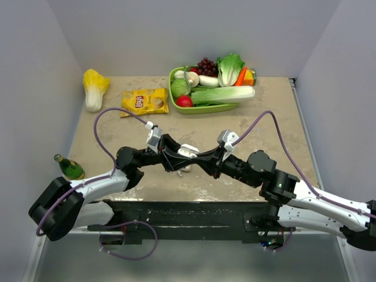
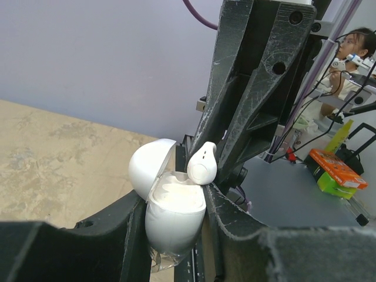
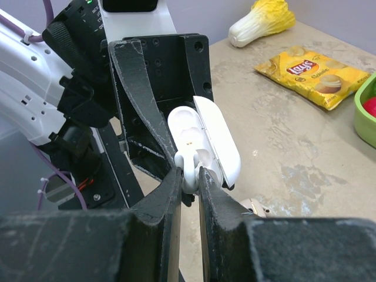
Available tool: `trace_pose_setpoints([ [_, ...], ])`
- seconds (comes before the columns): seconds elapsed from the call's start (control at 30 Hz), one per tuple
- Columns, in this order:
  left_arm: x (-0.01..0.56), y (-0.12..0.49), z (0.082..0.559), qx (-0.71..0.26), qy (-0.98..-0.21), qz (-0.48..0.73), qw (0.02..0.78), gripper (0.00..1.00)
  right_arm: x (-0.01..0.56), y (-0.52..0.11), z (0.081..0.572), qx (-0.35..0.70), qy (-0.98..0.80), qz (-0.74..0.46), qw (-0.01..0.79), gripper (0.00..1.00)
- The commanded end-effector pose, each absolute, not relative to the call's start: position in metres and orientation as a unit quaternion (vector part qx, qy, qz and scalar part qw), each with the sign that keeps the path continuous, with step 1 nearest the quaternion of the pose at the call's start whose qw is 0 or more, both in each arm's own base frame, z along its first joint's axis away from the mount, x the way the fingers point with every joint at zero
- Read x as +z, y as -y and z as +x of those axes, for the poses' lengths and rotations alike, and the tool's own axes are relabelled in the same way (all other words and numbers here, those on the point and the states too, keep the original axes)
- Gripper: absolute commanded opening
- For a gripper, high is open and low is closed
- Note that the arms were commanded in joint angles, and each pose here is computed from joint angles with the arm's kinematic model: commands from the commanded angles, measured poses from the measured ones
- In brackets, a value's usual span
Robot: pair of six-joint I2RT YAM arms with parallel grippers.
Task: Insert the wireless bluetooth earbuds into the charging case
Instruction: Place the earbud in the charging case.
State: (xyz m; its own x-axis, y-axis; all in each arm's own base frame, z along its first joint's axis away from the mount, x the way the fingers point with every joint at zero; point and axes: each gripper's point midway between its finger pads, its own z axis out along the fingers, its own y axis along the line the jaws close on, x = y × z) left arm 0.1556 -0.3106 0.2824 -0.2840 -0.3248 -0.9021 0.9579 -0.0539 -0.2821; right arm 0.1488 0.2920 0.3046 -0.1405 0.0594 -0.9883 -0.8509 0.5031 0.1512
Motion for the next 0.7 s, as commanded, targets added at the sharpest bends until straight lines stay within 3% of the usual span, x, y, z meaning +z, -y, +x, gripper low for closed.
trace_pose_setpoints([
  [0.0,0.380,0.266,0.093,-0.629,-0.190,0.386,0.648,0.00,0.312,-0.288,0.160,0.375,-0.652,-0.284,0.595,0.00],
  [0.67,0.379,0.264,0.089,-0.629,-0.186,0.394,0.644,0.00,0.303,-0.295,0.157,0.378,-0.657,-0.299,0.580,0.00],
])
